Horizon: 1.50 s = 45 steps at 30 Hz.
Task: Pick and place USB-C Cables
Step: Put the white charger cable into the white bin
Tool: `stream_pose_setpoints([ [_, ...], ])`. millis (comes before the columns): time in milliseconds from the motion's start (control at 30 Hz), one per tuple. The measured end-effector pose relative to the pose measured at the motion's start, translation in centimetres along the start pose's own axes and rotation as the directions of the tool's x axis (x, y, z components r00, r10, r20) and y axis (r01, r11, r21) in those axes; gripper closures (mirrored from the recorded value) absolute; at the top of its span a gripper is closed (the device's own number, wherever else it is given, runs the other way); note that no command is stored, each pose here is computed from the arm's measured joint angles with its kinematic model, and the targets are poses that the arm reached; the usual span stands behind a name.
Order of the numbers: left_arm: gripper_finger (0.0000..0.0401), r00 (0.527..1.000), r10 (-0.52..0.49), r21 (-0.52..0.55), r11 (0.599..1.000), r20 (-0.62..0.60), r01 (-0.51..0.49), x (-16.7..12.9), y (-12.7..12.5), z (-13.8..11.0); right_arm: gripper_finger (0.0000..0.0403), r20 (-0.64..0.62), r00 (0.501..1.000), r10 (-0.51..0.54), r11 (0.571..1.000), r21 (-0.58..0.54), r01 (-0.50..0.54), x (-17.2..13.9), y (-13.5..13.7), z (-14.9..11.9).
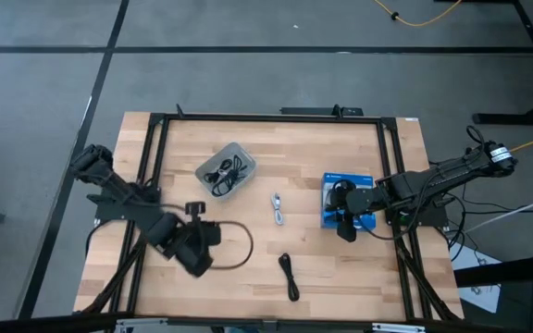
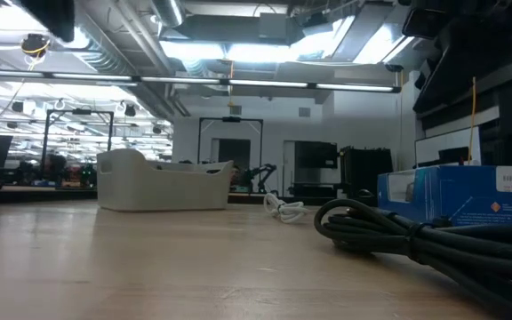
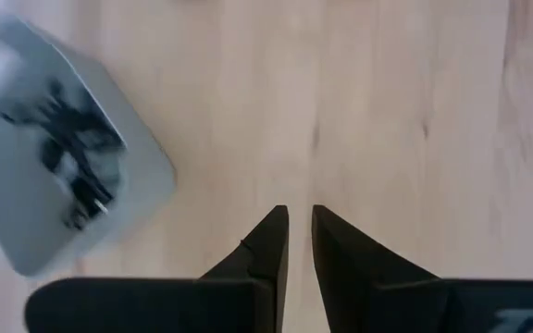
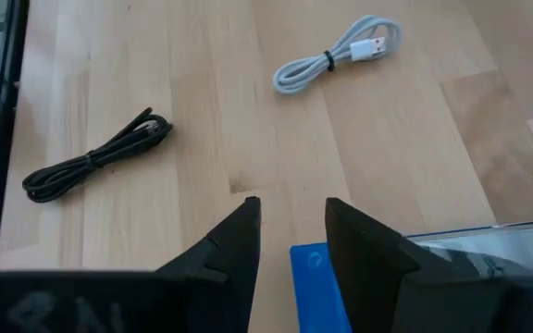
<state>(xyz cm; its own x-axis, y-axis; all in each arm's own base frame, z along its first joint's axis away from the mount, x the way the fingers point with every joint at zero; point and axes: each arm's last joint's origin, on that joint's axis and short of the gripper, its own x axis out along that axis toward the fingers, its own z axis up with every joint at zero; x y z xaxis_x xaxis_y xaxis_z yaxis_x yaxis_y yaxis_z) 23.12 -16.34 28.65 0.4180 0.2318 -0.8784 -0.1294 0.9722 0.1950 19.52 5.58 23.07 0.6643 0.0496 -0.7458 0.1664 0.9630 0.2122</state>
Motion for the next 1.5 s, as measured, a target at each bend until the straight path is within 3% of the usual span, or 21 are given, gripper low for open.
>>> stream_pose_setpoints([
  [300, 0.0356, 0.958, 0.107, -0.014, 0.994, 0.266, -0.107, -0.5, -1.8, -0.3, 0.0276, 0.09, 0.995, 0.047, 0.999, -0.003, -0.047, 0.0, 0.5, 0.9],
  [433, 0.0356, 0.928, 0.17, -0.037, 0.985, 0.333, -0.167, 2.0, -2.0, -1.0, 0.0276, 0.137, 0.988, 0.071, 0.996, -0.055, -0.064, -0.1, 0.7, 1.3],
  [567, 0.0356, 0.926, 0.175, -0.02, 0.984, 0.334, -0.179, 5.4, -1.6, -2.0, 0.0276, 0.147, 0.987, 0.07, 0.994, -0.09, -0.057, -0.1, 0.7, 1.4],
  [667, 0.0356, 0.919, 0.186, -0.039, 0.982, 0.347, -0.184, 7.1, -0.8, -1.7, 0.0276, 0.199, 0.98, -0.016, 0.998, -0.06, 0.028, -0.1, 0.5, 1.6],
  [800, 0.0356, 0.923, 0.084, -0.033, 0.996, 0.376, -0.078, 9.0, 0.1, -0.4, 0.0276, 0.285, 0.948, -0.14, 0.989, 0.004, 0.145, -0.2, 0.1, 2.1],
  [1000, 0.0356, 0.88, -0.178, 0.113, 0.983, 0.441, 0.142, 10.2, 0.5, 0.9, 0.0276, 0.31, 0.936, -0.166, 0.986, 0.031, 0.164, 0.1, -0.4, 2.7],
  [1500, 0.0356, 0.876, -0.222, 0.156, 0.973, 0.429, 0.17, 10.8, -0.4, -0.9, 0.0276, 0.193, 0.975, -0.108, 0.98, -0.145, 0.137, 4.0, -0.2, 2.6],
])
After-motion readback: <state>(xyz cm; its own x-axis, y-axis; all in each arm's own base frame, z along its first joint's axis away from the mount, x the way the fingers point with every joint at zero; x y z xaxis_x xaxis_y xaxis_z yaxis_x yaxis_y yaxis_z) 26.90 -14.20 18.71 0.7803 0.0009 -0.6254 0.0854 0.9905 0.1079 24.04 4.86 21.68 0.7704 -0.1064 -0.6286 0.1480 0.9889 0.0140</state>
